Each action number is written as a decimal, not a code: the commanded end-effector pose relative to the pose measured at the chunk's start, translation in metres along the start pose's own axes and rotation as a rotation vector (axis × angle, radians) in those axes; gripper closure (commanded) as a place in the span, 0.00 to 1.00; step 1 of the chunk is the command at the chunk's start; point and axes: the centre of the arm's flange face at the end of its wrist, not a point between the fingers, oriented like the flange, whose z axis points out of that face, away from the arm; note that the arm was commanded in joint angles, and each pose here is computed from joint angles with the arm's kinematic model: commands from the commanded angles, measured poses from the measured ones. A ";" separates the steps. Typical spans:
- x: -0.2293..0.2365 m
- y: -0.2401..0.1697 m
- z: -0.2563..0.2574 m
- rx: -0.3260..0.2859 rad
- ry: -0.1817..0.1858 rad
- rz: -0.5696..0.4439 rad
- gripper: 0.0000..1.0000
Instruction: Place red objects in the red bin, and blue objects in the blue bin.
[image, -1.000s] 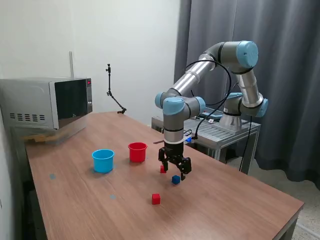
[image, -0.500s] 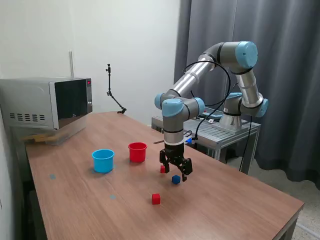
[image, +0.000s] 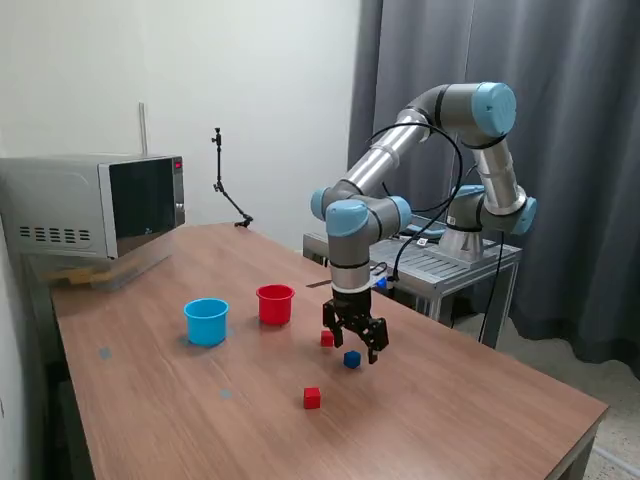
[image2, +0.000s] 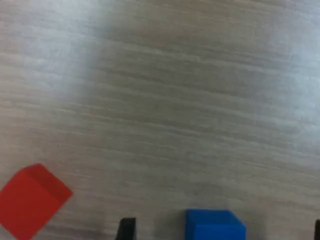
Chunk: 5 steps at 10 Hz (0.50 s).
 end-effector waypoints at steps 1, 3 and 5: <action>0.004 -0.001 -0.001 -0.001 0.001 -0.001 0.00; 0.011 0.000 -0.001 -0.004 0.058 -0.004 0.00; 0.014 -0.001 -0.002 -0.006 0.060 -0.007 0.00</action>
